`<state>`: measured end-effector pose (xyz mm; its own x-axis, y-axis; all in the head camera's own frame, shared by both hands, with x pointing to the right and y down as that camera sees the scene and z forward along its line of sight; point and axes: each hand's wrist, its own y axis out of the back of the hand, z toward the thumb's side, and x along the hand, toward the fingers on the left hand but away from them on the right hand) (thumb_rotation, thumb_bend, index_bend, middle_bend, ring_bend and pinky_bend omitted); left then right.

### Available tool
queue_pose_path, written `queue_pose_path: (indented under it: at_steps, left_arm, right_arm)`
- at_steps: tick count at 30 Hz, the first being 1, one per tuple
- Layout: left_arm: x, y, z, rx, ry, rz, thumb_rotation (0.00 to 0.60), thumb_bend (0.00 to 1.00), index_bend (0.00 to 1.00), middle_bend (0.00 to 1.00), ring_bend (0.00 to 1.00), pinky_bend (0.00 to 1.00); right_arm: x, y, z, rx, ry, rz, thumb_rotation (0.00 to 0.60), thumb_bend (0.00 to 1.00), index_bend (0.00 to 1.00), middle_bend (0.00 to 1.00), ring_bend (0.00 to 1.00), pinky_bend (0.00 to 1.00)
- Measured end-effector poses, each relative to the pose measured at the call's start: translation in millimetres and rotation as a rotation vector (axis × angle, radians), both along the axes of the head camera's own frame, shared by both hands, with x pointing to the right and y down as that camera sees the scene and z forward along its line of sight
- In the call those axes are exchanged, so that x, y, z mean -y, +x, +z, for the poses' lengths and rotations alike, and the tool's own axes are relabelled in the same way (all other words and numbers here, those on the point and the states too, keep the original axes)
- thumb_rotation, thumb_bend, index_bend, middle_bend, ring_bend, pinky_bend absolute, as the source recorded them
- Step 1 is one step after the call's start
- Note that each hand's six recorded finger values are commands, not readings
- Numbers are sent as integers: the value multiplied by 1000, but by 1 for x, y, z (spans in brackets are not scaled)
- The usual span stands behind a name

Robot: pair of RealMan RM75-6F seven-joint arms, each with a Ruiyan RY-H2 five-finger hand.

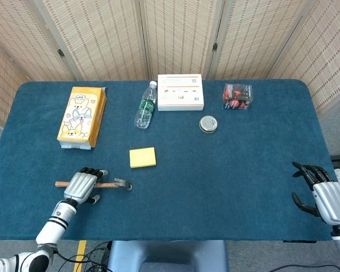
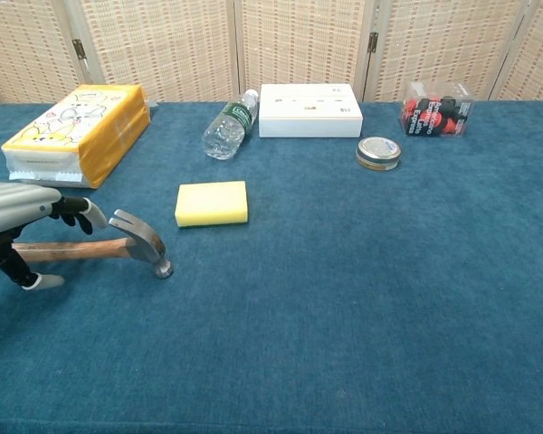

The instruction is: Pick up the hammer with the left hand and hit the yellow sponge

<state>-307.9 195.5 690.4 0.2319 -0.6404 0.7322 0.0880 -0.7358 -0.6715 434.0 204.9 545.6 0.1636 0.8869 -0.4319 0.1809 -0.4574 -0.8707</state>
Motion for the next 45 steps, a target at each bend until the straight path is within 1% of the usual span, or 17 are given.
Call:
queue_pose_path:
  at_steps: [9,15,24,45]
  left_arm:
    - [0,2,6,-3,-9,-5,600,448,278,325,273,217]
    - [-1,1,8,-2,-13,-5,600,457,291,336,281,217]
    - [-4,2,10,-6,-26,-1,600,524,306,355,295,217]
    - [-9,0,12,0,-36,-12,600,529,354,440,357,217]
  right_arm:
    - [-1,0,2,-2,-6,1,600,305,133,345,183,185]
    - [-2,1,2,-4,-6,4,600,304,133,345,183,185]
    - [-3,0,2,-5,-7,3,600,305,133,345,183,185]
    - [-5,0,2,-12,-12,6,600,305,133,345,184,185]
